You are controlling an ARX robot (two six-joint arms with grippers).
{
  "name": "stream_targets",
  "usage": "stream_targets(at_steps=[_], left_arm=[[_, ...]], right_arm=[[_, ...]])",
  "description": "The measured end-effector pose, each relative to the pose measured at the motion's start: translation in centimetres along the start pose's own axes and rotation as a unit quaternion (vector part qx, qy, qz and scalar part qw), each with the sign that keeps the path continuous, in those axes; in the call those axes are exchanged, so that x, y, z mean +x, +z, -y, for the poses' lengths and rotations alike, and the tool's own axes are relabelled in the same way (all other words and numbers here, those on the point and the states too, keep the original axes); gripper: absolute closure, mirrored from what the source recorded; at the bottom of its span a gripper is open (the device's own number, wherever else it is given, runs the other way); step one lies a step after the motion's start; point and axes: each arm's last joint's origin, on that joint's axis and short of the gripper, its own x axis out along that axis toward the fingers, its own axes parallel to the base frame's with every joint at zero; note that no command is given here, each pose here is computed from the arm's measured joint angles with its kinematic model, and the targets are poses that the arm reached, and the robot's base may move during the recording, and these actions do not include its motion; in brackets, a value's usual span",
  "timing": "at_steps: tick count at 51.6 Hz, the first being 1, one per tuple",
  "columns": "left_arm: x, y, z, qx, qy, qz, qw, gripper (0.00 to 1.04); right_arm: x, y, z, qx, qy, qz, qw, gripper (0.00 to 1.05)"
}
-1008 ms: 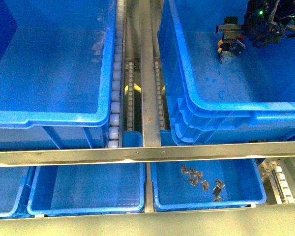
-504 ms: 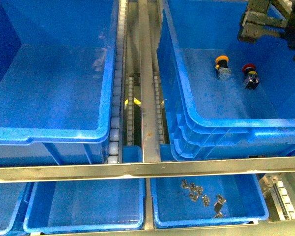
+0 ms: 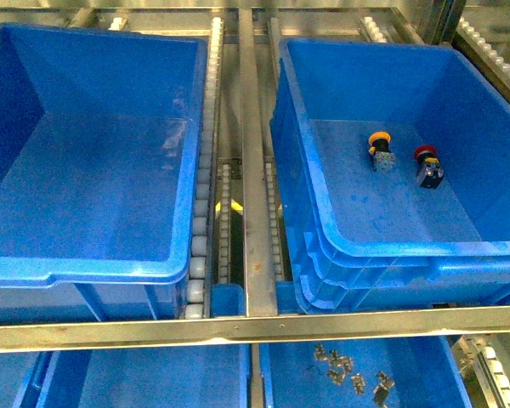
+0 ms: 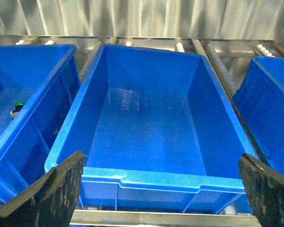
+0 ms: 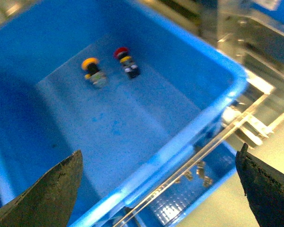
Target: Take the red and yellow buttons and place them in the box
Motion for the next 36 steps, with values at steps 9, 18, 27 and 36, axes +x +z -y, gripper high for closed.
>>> stream_targets(at_steps=[9,18,27,36], left_arm=[[0.0,0.0,0.0,0.0,0.0,0.0,1.0,0.08],[0.0,0.0,0.0,0.0,0.0,0.0,1.0,0.08],[0.0,0.0,0.0,0.0,0.0,0.0,1.0,0.08],[0.0,0.0,0.0,0.0,0.0,0.0,1.0,0.08]], right_arm=[[-2.5,0.9,3.4,-0.181,0.131,0.138,0.965,0.62],[-3.7,0.5,5.5,-0.218,0.123,0.123,0.96,0.99],[-4.7,0.7,6.5,-0.223,0.122,0.125,0.959,1.02],[-5.4,1.5,7.4,-0.223,0.134,0.132,0.956,1.02]])
